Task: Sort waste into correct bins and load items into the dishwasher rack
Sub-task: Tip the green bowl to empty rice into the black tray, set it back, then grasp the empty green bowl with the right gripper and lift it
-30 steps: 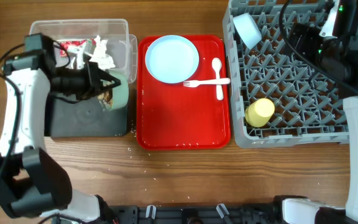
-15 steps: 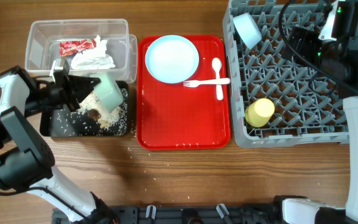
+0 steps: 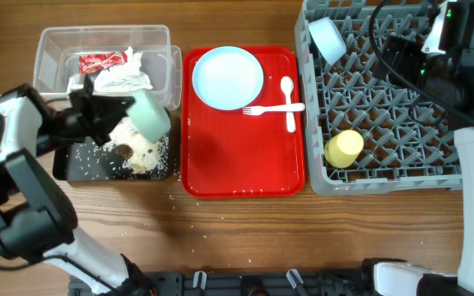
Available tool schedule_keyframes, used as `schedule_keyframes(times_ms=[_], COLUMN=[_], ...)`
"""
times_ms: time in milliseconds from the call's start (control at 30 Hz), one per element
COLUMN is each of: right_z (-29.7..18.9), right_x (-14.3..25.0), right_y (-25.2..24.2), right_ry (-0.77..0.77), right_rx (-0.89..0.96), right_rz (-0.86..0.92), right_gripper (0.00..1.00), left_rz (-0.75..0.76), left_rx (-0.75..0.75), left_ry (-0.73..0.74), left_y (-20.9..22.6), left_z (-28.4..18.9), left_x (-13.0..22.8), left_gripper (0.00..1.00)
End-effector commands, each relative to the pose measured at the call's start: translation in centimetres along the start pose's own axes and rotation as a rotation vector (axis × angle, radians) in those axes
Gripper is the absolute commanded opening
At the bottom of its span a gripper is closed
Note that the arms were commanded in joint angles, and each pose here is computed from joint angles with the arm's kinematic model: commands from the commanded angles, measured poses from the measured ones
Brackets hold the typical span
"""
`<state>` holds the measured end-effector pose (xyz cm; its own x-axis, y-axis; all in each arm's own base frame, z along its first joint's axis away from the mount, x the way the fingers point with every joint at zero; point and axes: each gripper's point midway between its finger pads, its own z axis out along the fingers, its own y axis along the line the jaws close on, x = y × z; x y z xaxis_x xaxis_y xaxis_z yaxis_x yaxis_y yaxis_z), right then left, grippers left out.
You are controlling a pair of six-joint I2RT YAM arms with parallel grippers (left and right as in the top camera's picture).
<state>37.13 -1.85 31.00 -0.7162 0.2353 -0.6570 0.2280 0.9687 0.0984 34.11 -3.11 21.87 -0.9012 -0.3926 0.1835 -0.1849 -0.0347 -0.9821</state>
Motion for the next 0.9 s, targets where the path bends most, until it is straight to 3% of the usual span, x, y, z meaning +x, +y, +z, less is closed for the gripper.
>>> schedule_keyframes(times_ms=[0, 67, 133, 200, 267, 400, 500, 533, 600, 667, 733, 800, 867], right_z=[0.3, 0.3, 0.3, 0.3, 0.2, 0.2, 0.4, 0.4, 0.5, 0.6, 1.6, 3.2, 5.5], right_x=[0.0, -0.1, -0.1, 0.0, 0.2, 0.6, 1.0, 1.1, 1.8, 2.7, 4.1, 6.4, 9.8], right_y=[0.3, 0.3, 0.5, 0.5, 1.2, 2.9, 3.0, 3.3, 4.3, 6.1, 8.7, 12.4, 16.4], right_ry=[0.004, 0.001, 0.003, 0.006, 0.017, 0.046, 0.064, 0.074, 0.115, 0.165, 0.235, 0.325, 0.432], right_rx=[-0.015, -0.017, -0.027, -0.027, -0.068, -0.166, -0.175, -0.188, -0.251, -0.338, -0.374, -0.406, -0.424], right_rz=[0.013, 0.016, 0.016, 0.016, 0.015, 0.015, 0.016, 0.016, 0.019, 0.020, 0.029, -0.020, -0.084], right_gripper=[0.99, 0.99, 0.99, 0.99, 0.99, 0.99, 0.99, 0.99, 0.99, 0.99, 0.98, 0.95, 0.90], left_rz=[0.283, 0.381, 0.408, 0.388, 0.462, 0.635, 0.668, 0.677, 0.698, 0.689, 0.630, 0.553, 0.464], left_rx=[-0.088, -0.100, -0.226, -0.607, -0.976, -1.356, -1.384, -1.382, -1.373, -1.370, -1.367, -1.310, -1.185], left_ry=[0.161, 0.279, 0.401, 0.408, 0.301, 0.230, 0.266, 0.276, 0.287, 0.276, 0.191, -0.010, -0.222], left_y=[-2.1, -1.5, 1.1, 6.6, 10.8, 15.2, 16.8, 17.1, 17.3, 16.3, 11.0, 3.4, -2.4], left_z=[3.7, 6.9, 10.2, 13.2, 14.2, 15.0, 16.3, 16.7, 17.4, 17.3, 15.6, 11.8, 6.0], left_x=[4.0, 5.9, 7.2, 6.5, 5.2, 5.4, 6.3, 6.6, 7.0, 6.7, 4.9, 1.9, -1.0], left_gripper=[0.04, 0.04, 0.04, 0.04, 0.04, 0.04, 0.04, 0.08, 0.37, 0.50, 0.52, 0.53, 0.70])
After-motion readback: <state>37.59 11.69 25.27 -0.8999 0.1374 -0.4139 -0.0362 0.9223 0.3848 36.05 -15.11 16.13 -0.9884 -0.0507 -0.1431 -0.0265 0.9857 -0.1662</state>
